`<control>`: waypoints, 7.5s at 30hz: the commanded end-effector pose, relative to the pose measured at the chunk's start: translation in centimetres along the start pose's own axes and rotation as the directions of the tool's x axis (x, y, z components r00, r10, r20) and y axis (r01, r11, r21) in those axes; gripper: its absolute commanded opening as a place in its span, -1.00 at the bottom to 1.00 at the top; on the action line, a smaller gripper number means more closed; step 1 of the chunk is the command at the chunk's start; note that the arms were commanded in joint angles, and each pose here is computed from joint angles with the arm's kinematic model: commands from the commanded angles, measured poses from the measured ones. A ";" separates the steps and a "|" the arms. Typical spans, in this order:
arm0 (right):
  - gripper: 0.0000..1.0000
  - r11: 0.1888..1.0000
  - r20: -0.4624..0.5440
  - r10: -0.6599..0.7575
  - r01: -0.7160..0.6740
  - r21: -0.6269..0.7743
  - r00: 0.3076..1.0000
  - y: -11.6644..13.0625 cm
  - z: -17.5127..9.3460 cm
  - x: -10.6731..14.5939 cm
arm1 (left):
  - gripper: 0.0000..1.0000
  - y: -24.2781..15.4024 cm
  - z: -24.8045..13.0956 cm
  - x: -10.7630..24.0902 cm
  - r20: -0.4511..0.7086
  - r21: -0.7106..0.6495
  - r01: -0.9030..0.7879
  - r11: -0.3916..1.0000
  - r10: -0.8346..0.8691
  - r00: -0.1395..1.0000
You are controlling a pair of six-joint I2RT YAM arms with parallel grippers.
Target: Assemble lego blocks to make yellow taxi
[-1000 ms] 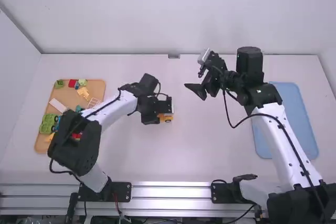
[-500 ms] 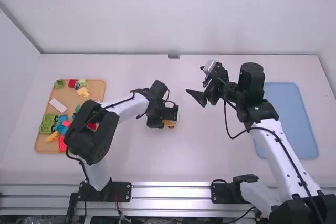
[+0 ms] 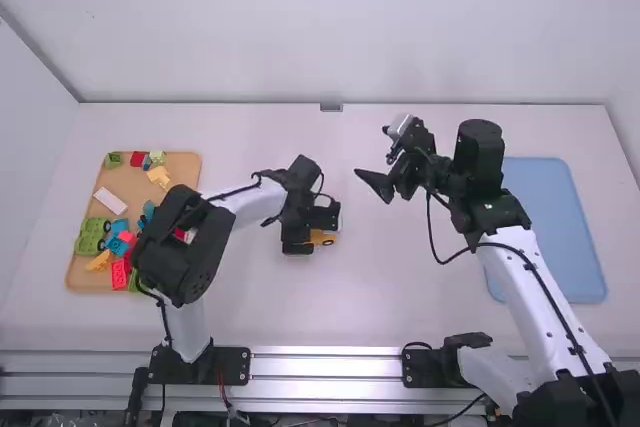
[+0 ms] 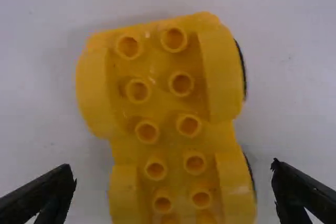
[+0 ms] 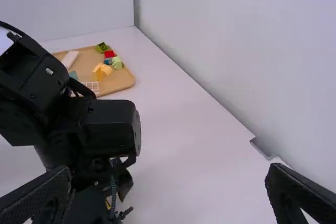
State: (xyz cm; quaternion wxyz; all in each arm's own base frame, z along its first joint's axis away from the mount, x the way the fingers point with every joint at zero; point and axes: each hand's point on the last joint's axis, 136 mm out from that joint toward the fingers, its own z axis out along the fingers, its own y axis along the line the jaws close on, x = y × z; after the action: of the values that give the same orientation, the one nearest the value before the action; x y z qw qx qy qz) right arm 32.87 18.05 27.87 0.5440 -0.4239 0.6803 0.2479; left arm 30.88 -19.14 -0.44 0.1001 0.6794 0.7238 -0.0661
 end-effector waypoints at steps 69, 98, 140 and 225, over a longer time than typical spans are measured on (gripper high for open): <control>0.97 0.948 -0.027 -0.166 0.152 -0.280 0.986 6.5 13.6 -3.4 | 0.41 18.2 -12.4 39.9 0.133 -0.264 0.905 0.334 -0.917 0.377; 0.97 0.969 -0.034 -0.120 0.109 -0.220 0.992 5.4 14.0 -3.9 | 0.55 19.7 -13.3 39.6 0.126 -0.325 0.826 0.460 -0.845 0.520; 0.97 0.972 -0.057 -0.087 0.072 -0.223 0.995 5.5 13.9 -3.5 | -0.17 12.8 -8.8 42.5 -0.151 -0.247 0.743 0.622 -0.782 0.605; 0.97 0.818 0.079 -0.190 0.203 -0.539 0.979 6.3 2.5 1.9 | -0.95 0.1 -2.0 7.6 0.015 0.079 -0.054 -0.995 0.055 -0.998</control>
State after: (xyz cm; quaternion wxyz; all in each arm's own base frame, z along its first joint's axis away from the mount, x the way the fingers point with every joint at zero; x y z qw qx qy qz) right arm 29.16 22.72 24.31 0.4284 -0.6257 0.5340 0.3740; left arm 30.64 -11.35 -0.04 0.0305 0.7307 -0.6711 0.1214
